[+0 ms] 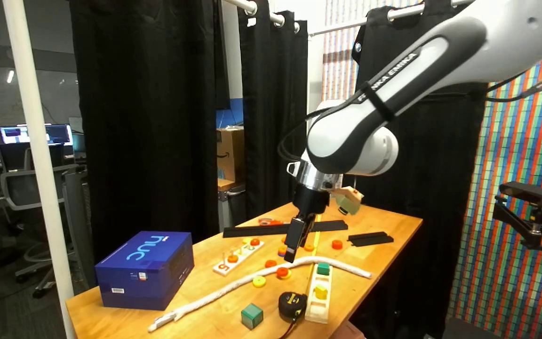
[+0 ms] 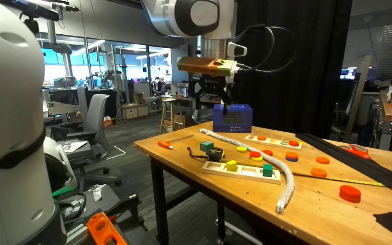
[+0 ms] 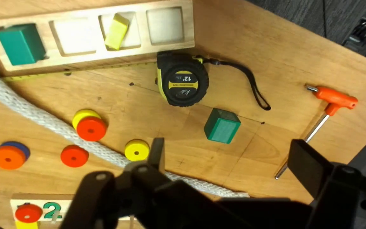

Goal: Pick up one orange object from the wooden object and put it on the table

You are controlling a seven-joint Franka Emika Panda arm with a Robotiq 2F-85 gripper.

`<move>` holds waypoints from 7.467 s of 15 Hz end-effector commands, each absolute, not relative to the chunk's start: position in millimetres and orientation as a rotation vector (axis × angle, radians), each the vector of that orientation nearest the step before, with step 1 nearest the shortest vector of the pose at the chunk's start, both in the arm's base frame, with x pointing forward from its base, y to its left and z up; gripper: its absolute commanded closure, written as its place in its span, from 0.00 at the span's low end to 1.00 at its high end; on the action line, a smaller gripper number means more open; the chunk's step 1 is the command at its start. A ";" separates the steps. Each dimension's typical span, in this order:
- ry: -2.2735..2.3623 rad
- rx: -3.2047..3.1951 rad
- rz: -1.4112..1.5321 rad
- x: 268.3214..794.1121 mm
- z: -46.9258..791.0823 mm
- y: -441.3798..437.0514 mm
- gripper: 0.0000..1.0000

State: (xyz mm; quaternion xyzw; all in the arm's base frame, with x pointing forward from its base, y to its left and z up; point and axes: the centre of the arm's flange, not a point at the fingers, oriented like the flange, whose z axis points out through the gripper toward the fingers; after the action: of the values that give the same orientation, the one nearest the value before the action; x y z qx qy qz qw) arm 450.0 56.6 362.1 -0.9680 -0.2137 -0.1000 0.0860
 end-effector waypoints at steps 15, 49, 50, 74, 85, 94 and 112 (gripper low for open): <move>-1.516 -2.741 -0.103 628.8 300.5 -14.6 0.00; -1.902 -2.752 -0.071 773.8 220.6 -47.7 0.00; -1.898 -2.756 -0.065 776.6 220.5 -49.1 0.00; -1.757 -2.736 0.021 798.3 230.8 -49.2 0.00; -1.663 -2.680 0.010 798.5 235.9 -47.0 0.51; -1.624 -2.673 0.026 798.0 236.5 -48.8 0.75; -1.556 -2.765 -0.057 788.3 278.6 -101.3 0.75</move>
State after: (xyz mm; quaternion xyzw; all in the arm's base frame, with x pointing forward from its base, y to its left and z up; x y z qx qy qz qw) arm 791.2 -88.6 267.8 -0.8654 -0.5003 -0.0135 -0.0234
